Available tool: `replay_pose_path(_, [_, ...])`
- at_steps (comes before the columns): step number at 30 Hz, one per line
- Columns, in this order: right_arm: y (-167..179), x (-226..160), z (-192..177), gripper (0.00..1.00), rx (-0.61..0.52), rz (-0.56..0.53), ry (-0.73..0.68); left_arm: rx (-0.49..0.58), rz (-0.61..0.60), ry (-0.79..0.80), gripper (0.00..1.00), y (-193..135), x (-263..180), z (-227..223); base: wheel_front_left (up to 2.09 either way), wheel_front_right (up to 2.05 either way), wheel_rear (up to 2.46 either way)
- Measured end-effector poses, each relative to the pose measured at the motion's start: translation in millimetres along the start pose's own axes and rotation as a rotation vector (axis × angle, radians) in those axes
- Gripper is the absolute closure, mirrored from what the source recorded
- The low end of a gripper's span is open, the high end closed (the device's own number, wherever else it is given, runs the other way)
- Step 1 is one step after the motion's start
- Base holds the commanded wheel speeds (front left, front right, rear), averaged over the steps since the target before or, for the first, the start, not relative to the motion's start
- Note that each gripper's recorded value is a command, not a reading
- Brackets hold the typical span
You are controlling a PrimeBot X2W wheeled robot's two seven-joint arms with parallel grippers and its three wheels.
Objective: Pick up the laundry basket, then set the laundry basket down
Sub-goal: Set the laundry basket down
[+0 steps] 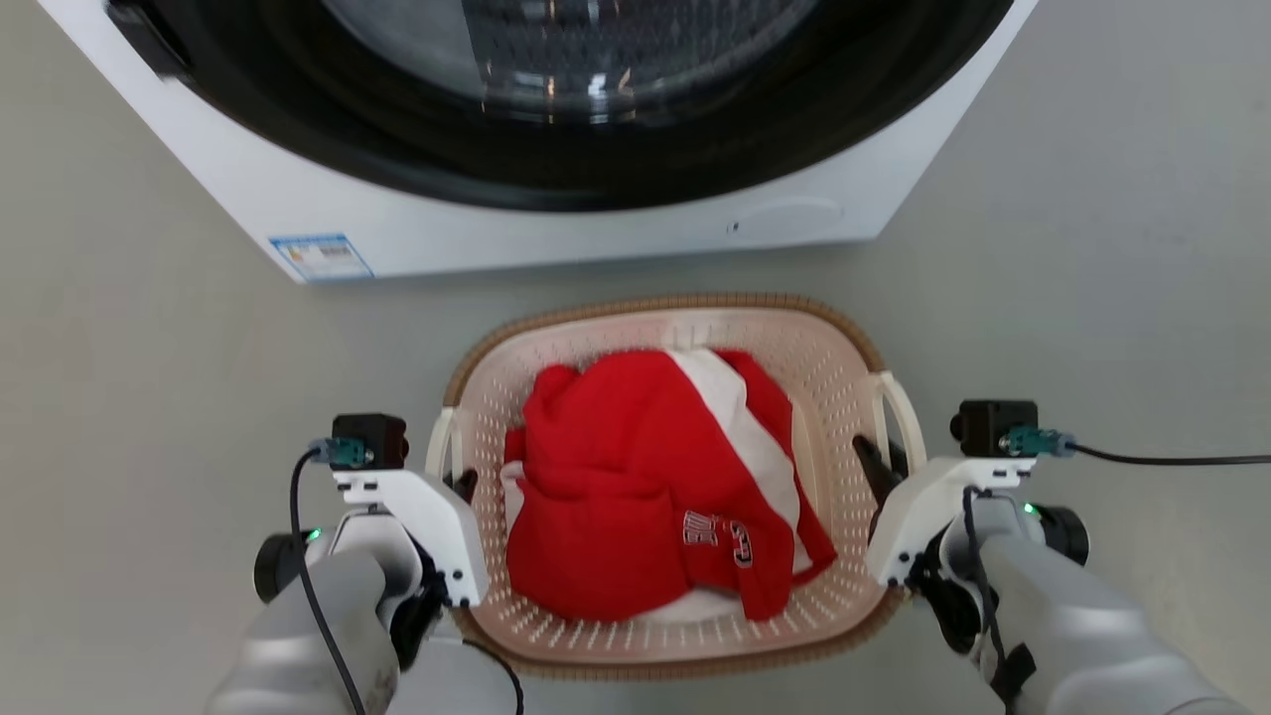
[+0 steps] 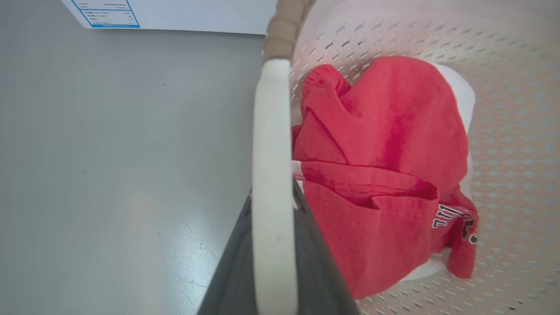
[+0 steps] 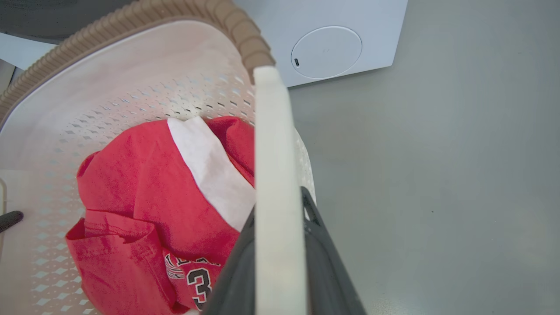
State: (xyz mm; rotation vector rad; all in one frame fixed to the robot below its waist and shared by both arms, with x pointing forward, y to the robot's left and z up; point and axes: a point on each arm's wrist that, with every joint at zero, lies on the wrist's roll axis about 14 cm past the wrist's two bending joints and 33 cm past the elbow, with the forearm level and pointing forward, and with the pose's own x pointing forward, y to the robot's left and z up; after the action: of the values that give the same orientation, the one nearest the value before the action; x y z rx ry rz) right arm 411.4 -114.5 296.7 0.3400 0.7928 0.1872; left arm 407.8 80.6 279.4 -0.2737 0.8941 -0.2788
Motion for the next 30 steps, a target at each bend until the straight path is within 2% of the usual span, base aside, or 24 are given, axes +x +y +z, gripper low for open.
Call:
replay_pose_path(14, [-17.9,74.5,-11.8,1.0,0.058,0.006,0.044,-0.02,0.036,0.005,1.0,36.6,68.9,-2.3,0.0,0.0,0.0])
replay_pose_path(19, [-27.0,100.7,-6.2,1.0,0.077,0.007,0.021,-0.022,0.044,-0.005,1.0,47.8,93.3,2.4,0.0,0.0,0.0])
replay_pose_path(30, [-37.9,133.2,-30.6,1.0,0.088,0.001,0.044,-0.03,0.069,0.011,1.0,69.2,123.0,-11.4,0.0,0.0,0.0])
